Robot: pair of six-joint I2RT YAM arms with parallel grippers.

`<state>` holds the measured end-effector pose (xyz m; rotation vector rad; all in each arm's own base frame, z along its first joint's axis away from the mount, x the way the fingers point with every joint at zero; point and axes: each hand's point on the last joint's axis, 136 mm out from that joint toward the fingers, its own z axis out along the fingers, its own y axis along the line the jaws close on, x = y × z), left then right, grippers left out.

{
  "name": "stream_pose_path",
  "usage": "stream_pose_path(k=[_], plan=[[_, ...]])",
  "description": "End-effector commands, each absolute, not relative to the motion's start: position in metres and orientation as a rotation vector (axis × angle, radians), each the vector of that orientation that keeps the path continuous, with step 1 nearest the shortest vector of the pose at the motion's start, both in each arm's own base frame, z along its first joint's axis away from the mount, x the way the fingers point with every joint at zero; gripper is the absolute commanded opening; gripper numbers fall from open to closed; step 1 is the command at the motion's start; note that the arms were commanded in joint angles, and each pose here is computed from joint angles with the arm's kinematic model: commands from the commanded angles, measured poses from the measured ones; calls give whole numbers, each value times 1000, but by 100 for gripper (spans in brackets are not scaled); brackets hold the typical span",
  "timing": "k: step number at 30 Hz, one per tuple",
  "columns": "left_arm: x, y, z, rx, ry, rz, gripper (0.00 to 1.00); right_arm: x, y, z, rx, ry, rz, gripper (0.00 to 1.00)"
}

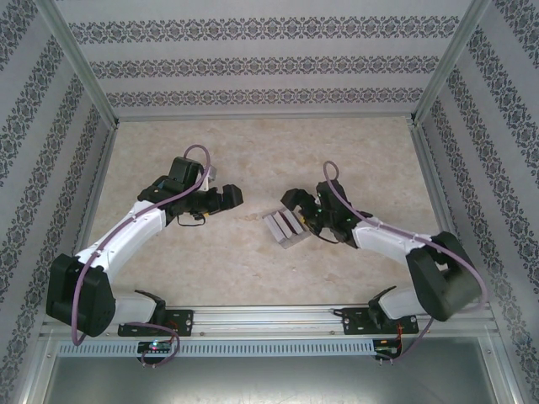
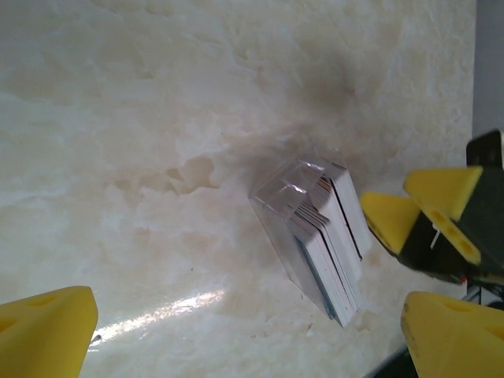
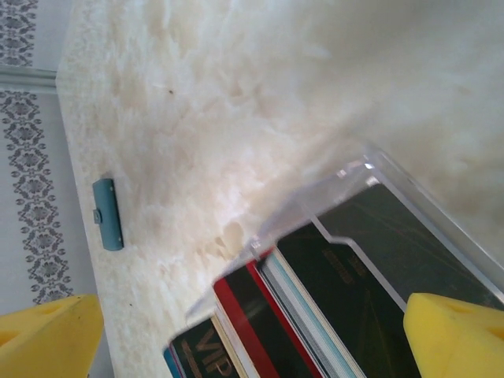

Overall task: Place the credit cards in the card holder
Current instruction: Move the storage box to the center of the table.

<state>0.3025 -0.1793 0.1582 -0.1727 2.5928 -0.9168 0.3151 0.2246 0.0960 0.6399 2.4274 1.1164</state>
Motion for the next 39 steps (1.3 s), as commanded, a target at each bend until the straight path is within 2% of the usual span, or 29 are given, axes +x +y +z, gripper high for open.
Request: stream_pose_path(k=[1,5,9,13,16,24,39], plan=[[298,-181,152,-194,2603,-952,100,334,224,118,515,2412,1153,98],[297,-178,149,-179,2618,-917,100,318,181,112,474,2515,977,98],[299,-180,138,-172,2633,-925,100,267,162,102,409,2648,840,98],[307,-192,137,-152,2641,-985,100,223,174,85,531,2706,935,95],[316,-199,131,-139,2631,-1005,100,218,200,80,660,2647,1136,97],[333,-201,132,-170,2617,-1017,100,274,247,100,833,2433,1418,98],[335,-139,127,-419,2560,-950,99,391,294,92,665,2412,1442,98]])
